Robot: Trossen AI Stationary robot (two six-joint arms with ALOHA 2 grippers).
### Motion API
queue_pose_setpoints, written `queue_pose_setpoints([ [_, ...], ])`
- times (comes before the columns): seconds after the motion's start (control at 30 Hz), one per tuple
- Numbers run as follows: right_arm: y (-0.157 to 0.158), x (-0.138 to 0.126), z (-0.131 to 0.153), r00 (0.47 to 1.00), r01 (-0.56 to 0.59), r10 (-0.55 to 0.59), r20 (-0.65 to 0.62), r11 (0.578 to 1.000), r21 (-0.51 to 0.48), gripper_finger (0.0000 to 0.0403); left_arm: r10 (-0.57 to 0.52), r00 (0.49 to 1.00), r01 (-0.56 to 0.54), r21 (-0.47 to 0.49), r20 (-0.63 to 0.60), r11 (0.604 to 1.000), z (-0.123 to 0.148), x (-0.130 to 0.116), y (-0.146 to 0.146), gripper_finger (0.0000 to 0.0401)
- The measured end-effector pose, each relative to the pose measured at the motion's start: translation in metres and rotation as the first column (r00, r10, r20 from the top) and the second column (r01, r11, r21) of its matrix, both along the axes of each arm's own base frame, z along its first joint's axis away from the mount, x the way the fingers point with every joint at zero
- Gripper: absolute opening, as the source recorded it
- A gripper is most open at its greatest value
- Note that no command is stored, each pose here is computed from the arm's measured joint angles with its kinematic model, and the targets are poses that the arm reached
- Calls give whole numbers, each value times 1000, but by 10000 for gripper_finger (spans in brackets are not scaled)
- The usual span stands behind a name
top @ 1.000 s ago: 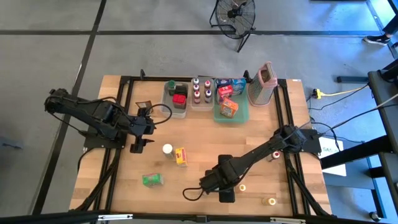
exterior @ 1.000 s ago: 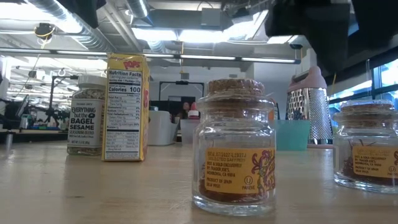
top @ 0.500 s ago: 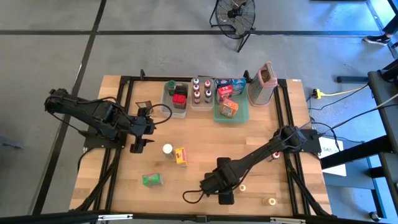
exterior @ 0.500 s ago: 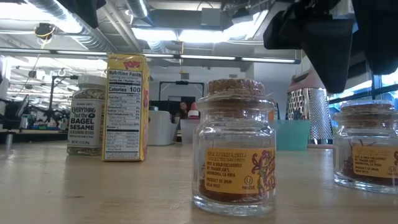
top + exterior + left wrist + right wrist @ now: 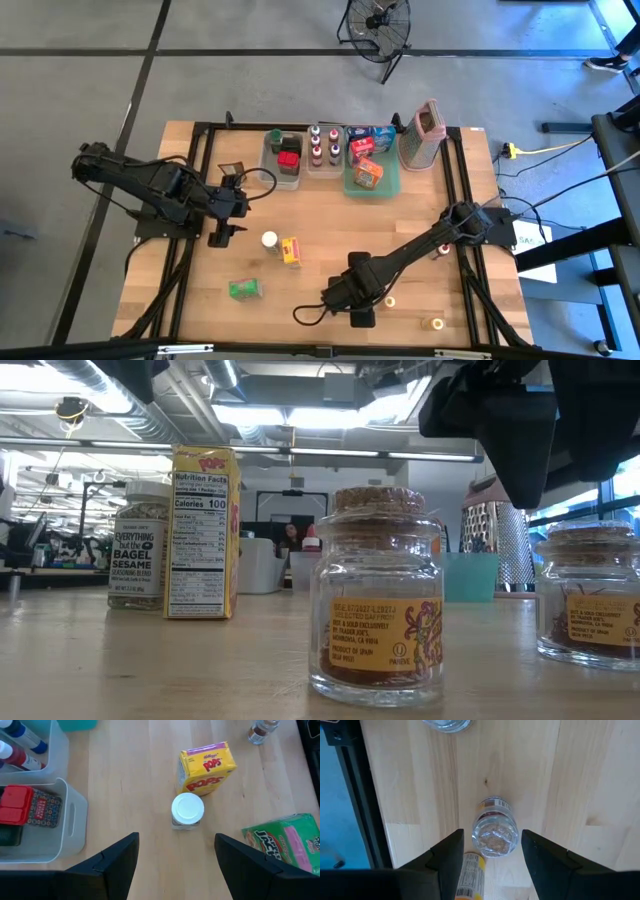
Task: Pick & Place Kitchen Items
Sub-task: Put the right brown seasoning bottle into the gray bin
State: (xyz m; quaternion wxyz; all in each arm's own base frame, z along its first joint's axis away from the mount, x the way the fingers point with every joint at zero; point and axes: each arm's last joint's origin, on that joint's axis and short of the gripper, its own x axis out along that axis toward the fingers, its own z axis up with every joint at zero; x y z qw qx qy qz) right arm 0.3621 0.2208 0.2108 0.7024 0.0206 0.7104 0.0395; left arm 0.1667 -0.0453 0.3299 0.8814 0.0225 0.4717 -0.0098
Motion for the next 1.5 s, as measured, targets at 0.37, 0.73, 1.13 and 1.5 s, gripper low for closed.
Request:
queue_pose_setpoints([
  [0.37, 0, -2, 0, 1000, 4, -4, -14, 1000, -7, 201, -1, 1000, 1, -1, 0, 1000, 0, 0, 0, 255],
  [0.73, 3, -4, -6, 1000, 18, -18, -12, 1000, -3, 201, 10, 1000, -11, 16, 8, 1000, 0, 0, 0, 255],
  [1.13, 5, -8, -14, 999, 30, -30, 21, 999, -26, 201, 11, 999, -11, 8, 34, 1000, 2, 2, 0, 255],
  [1.5, 5, -9, -14, 1000, 27, -26, 10, 999, -22, 201, 11, 999, -11, 8, 34, 1000, 2, 2, 0, 255],
])
